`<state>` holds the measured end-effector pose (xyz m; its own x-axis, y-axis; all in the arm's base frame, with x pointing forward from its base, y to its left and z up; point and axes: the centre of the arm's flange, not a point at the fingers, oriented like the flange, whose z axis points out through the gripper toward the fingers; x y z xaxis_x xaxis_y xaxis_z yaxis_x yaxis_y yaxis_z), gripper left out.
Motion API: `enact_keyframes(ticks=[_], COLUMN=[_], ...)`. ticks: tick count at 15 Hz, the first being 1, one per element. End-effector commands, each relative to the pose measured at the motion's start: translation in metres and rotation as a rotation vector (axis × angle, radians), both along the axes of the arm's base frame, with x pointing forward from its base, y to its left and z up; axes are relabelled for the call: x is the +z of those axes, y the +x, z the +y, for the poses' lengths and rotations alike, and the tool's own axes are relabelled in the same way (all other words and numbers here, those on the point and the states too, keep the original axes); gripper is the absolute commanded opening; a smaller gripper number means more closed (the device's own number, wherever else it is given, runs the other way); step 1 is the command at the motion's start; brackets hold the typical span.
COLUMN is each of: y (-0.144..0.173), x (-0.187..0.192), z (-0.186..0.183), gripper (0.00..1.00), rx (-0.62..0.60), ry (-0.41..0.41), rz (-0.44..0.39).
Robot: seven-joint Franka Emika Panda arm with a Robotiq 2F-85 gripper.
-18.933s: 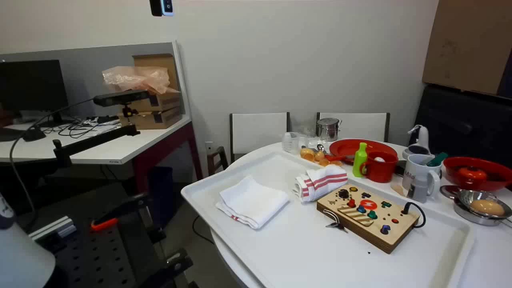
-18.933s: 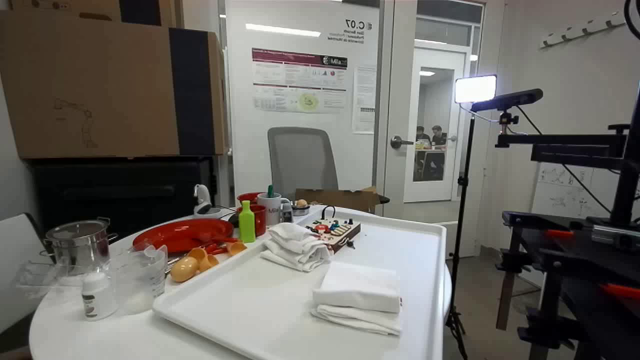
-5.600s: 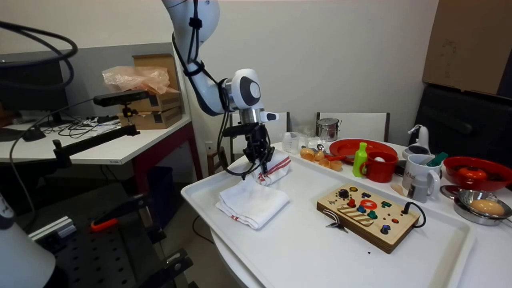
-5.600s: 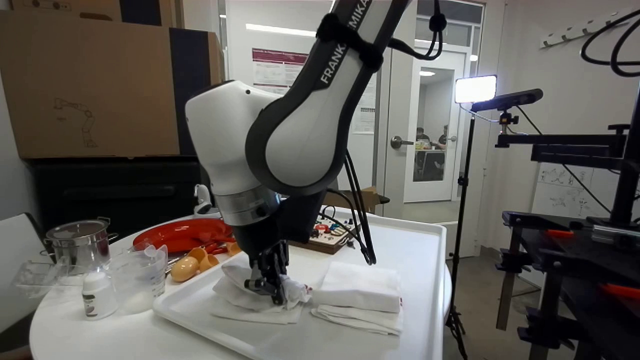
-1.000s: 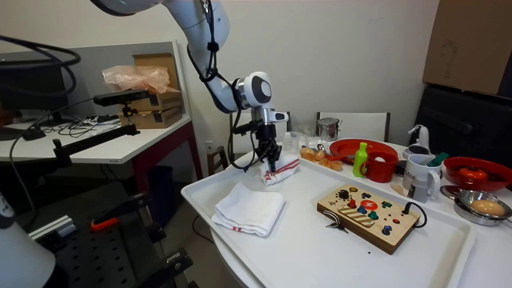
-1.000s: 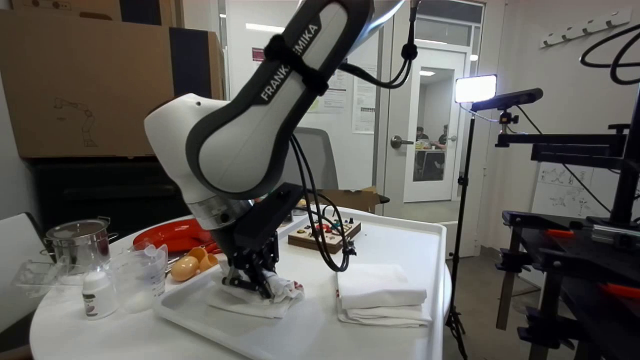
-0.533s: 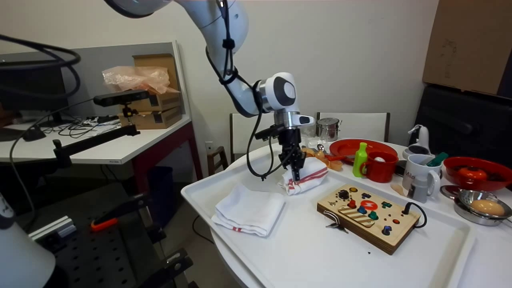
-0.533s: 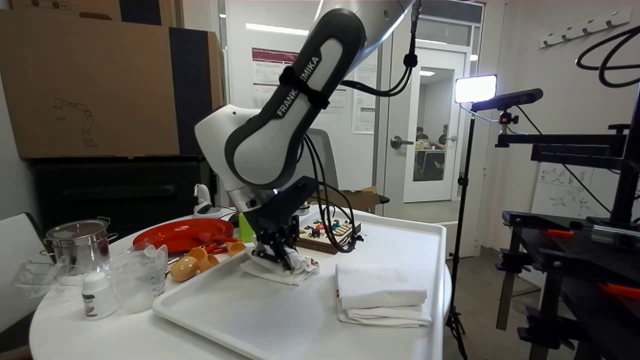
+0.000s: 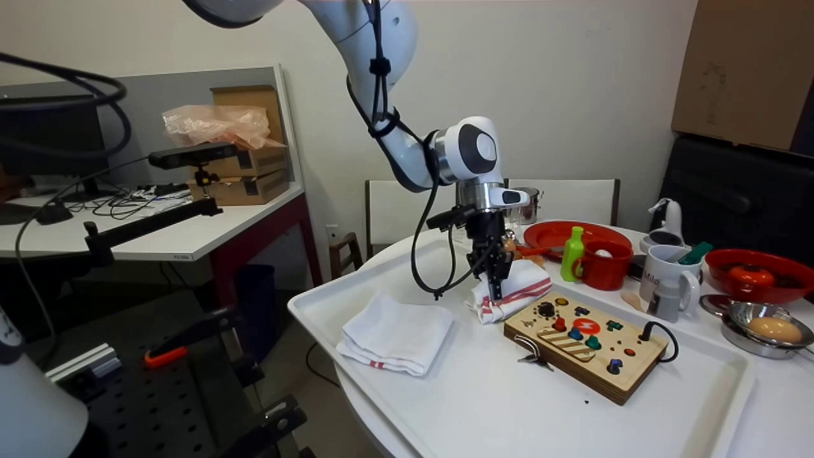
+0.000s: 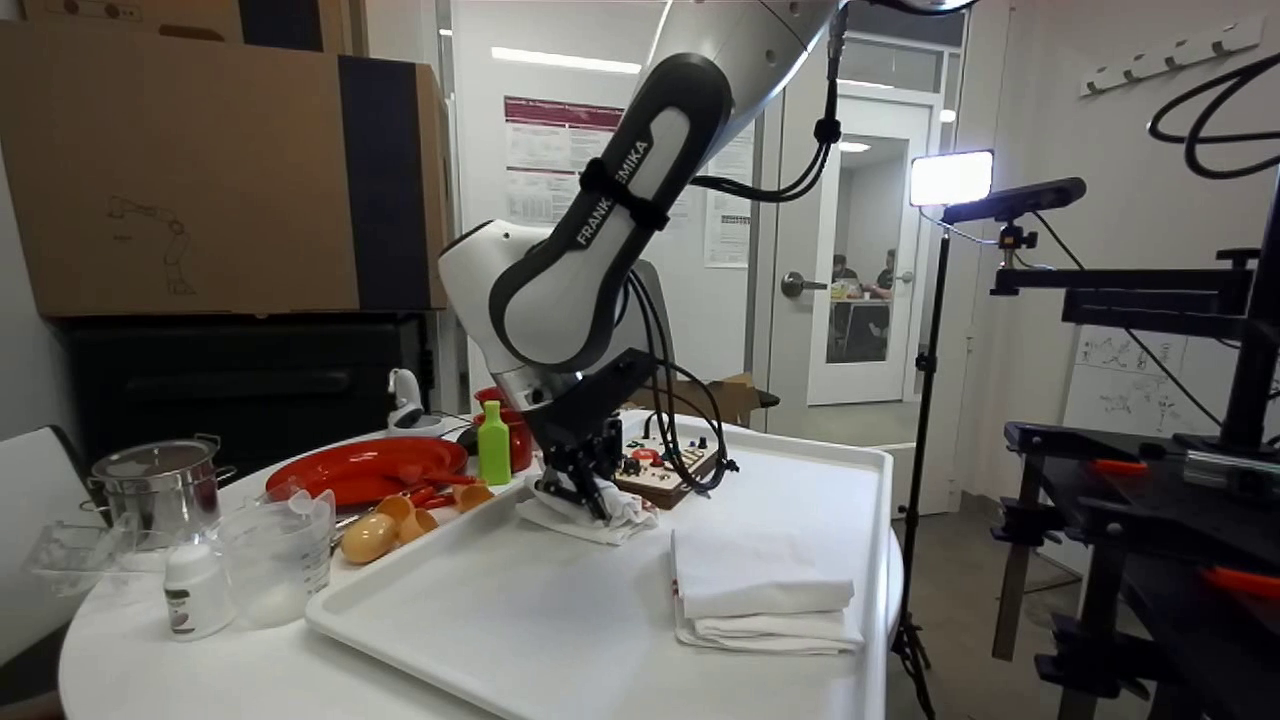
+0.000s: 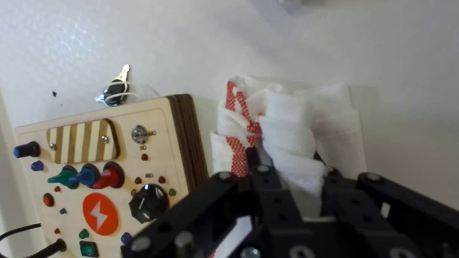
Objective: Wipe the white tray using the white towel next to the board
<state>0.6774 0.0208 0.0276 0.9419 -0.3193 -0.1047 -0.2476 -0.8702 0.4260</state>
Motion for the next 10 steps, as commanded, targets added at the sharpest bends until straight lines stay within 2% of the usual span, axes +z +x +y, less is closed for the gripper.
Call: enact_keyframes(ticks=[1, 6, 10], y=[-0.028, -0.049, -0.072], x=[0.001, 0.012, 0.03], z=[-0.005, -0.02, -0.012], gripper=[0.05, 0.05, 0.05], rx=[0.021, -0.029, 0.035], ry=[0.058, 0.158, 0.179], rz=[-0.027, -0.037, 0.075])
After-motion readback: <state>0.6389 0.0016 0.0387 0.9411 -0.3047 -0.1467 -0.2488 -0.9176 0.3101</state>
